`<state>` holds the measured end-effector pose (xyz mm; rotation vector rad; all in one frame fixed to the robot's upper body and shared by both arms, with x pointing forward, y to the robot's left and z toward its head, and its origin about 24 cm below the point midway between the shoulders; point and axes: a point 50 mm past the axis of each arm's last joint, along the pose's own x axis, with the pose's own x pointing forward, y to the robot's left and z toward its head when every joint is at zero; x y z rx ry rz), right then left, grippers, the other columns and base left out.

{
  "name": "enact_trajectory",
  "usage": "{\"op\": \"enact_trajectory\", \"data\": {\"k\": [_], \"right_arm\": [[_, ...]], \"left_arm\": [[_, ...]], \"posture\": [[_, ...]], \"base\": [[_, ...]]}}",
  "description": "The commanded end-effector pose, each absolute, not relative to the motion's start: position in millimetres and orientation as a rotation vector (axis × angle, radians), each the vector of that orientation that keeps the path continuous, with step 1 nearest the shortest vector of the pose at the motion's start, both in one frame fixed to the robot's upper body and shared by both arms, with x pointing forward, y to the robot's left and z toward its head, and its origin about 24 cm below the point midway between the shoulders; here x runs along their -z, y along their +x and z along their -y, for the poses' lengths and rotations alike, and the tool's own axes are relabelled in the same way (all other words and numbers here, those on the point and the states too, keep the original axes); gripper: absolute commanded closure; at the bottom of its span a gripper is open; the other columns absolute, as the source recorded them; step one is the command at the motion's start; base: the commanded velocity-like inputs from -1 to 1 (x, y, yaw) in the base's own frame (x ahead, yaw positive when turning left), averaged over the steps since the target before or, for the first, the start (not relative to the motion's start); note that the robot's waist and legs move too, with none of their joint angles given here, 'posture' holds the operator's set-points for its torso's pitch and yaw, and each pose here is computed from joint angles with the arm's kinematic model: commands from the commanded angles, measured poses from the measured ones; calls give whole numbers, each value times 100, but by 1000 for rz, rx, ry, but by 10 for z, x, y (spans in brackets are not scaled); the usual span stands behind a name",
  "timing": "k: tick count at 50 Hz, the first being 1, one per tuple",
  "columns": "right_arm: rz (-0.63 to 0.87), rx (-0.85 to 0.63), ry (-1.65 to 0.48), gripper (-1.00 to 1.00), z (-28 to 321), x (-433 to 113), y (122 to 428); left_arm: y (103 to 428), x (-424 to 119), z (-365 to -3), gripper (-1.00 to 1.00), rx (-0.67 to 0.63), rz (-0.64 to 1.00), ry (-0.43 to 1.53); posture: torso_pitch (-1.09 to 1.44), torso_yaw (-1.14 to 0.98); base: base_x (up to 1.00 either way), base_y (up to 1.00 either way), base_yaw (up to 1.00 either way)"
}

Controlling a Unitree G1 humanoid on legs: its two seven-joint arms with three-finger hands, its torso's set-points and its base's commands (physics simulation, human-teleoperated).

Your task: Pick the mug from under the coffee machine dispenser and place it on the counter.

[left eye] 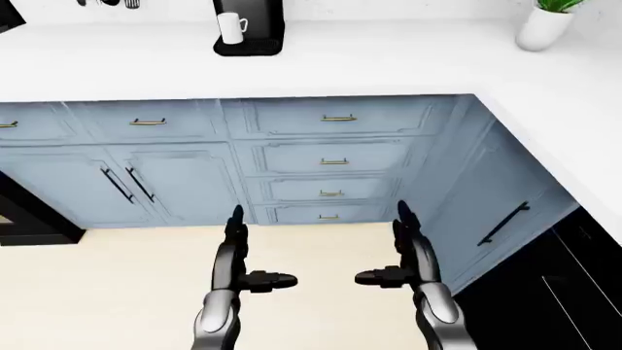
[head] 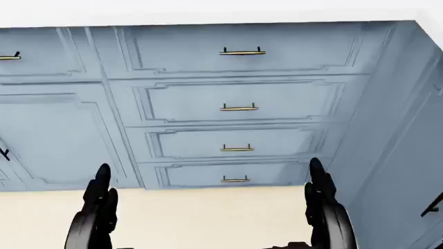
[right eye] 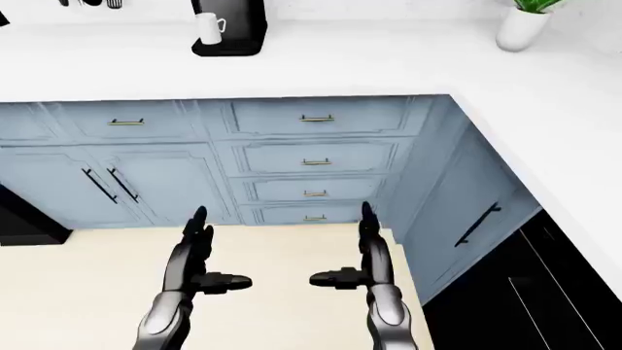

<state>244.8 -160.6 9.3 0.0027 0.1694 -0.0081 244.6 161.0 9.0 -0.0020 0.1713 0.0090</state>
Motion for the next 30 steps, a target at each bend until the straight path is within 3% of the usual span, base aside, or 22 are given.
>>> {"op": "enact_trajectory", "data": {"k": [1,7,9,17,27,30], "right_arm": [[5,22,1,-100,1637,-488,2559],[25,53,-16,-100,1739,-647,2619],[36,70,-18,-100,1793,-717,2641],[116,86,-41,-100,1927,-1032,2657],[330,105,-73,-100,2092,-1661,2576],[335,106,-78,-100,2113,-1732,2560]], "left_arm": [[2546,-548,-1692,-100,-64,75,33],[2566,-507,-1762,-100,-92,20,70],[2558,-680,-1830,-100,-112,70,-14],[2478,-984,-1965,-100,-102,143,101],[2397,-1501,-2110,-100,-131,279,97],[2373,-1595,-2155,-100,-147,297,94]], "posture": [[0,0],[0,0],[0,0],[0,0],[0,0],[0,0]], "base": [[0,0,0],[0,0,0],[0,0,0],[0,0,0],[0,0,0],[0,0,0]]}}
